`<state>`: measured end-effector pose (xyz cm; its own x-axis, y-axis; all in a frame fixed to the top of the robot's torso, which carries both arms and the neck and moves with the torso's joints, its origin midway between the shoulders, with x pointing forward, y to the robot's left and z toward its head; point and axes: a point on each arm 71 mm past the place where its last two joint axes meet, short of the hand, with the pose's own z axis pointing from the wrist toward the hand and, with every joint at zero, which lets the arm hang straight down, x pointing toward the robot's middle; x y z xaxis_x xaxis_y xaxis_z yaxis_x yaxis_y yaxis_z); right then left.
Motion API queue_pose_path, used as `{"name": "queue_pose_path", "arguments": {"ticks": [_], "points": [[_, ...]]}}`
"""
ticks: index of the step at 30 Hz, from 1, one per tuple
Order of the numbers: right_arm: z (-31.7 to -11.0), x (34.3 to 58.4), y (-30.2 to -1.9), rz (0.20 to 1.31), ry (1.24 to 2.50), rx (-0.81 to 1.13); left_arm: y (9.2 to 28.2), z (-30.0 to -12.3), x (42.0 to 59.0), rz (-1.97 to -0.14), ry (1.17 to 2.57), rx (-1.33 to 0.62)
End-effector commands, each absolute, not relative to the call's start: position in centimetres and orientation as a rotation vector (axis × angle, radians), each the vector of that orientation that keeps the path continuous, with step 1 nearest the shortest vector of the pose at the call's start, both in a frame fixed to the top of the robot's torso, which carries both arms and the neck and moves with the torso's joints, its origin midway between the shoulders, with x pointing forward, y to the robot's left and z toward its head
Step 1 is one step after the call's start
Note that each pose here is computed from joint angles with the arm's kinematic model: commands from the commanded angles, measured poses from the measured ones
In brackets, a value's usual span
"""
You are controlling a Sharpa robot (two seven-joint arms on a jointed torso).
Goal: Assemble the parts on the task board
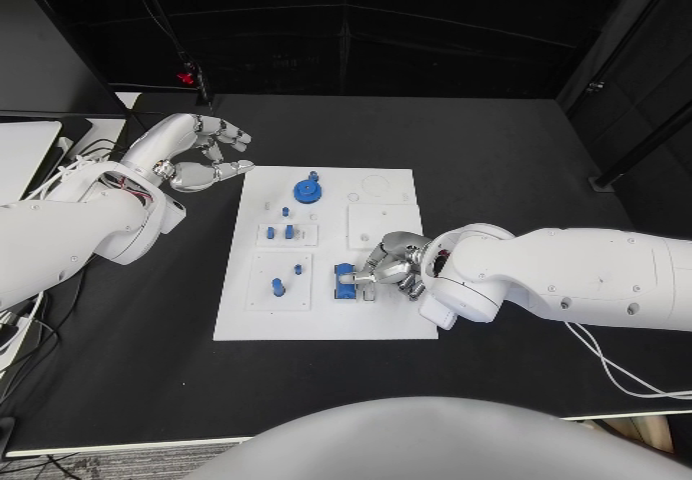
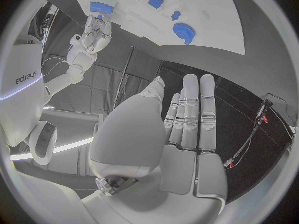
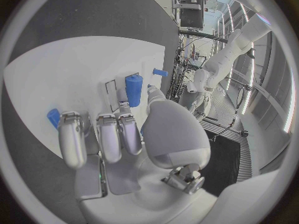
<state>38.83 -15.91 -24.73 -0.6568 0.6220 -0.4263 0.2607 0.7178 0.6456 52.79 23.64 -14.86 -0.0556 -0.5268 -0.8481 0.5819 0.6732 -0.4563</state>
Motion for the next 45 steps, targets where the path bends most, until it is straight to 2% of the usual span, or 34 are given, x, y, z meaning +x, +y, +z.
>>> {"name": "queue_pose_path", "arguments": {"ticks": [1,19,33,45], "points": [[-24.5,38.9,-15.7,0.733,2.253,0.662,23.6,-14.8,52.8,-0.909,1.353,0.048],[-24.0,38.4,-16.4,0.722,2.232,0.59,23.6,-14.9,52.8,-0.908,1.359,0.047],[-24.6,38.2,-15.2,0.657,2.327,0.465,23.6,-15.0,52.9,-0.905,1.363,0.043],[-24.8,38.7,-14.6,0.645,2.337,0.439,23.6,-15.0,52.9,-0.905,1.364,0.042]]}}
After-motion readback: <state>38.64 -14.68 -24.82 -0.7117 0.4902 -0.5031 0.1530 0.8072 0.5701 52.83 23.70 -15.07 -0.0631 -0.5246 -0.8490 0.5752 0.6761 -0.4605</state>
